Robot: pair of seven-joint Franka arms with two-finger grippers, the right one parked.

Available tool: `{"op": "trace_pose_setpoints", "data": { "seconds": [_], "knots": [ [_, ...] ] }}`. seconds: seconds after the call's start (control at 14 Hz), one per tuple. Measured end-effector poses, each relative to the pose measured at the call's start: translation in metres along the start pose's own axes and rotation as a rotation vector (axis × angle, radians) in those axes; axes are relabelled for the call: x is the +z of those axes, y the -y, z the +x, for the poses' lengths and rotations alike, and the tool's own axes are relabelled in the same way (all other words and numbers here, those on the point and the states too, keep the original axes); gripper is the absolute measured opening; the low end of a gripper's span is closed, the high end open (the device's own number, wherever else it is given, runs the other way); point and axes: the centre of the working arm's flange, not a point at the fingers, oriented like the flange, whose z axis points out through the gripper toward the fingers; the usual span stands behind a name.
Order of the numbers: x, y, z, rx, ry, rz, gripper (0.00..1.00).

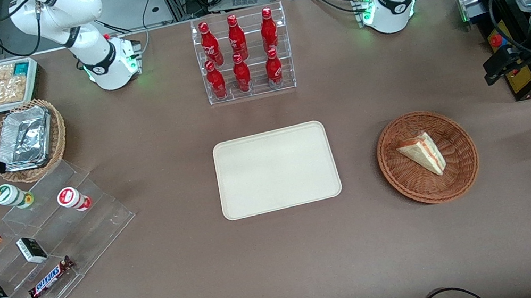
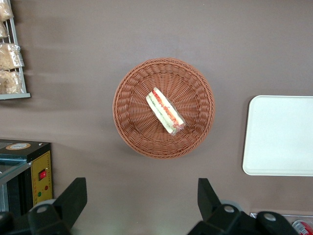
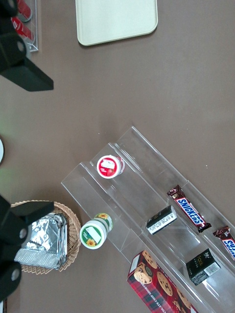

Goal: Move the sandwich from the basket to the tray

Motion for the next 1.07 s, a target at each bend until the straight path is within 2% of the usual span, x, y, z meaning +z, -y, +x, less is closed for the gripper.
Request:
{"op": "trace_pose_setpoints", "data": {
  "seconds": [0.36, 0.64, 0.86, 1.07],
  "knots": [
    [0.003, 0.001, -0.001, 0.002, 0.022, 0.004, 1.0],
    [0.026, 0.004, 0.006, -0.002, 0.045, 0.024, 1.0],
    [0.085, 0.004, 0.021, -0.026, 0.033, 0.033, 1.0],
    [0.147, 0.002, 0.029, -0.172, -0.018, 0.023, 1.0]
  ]
}}
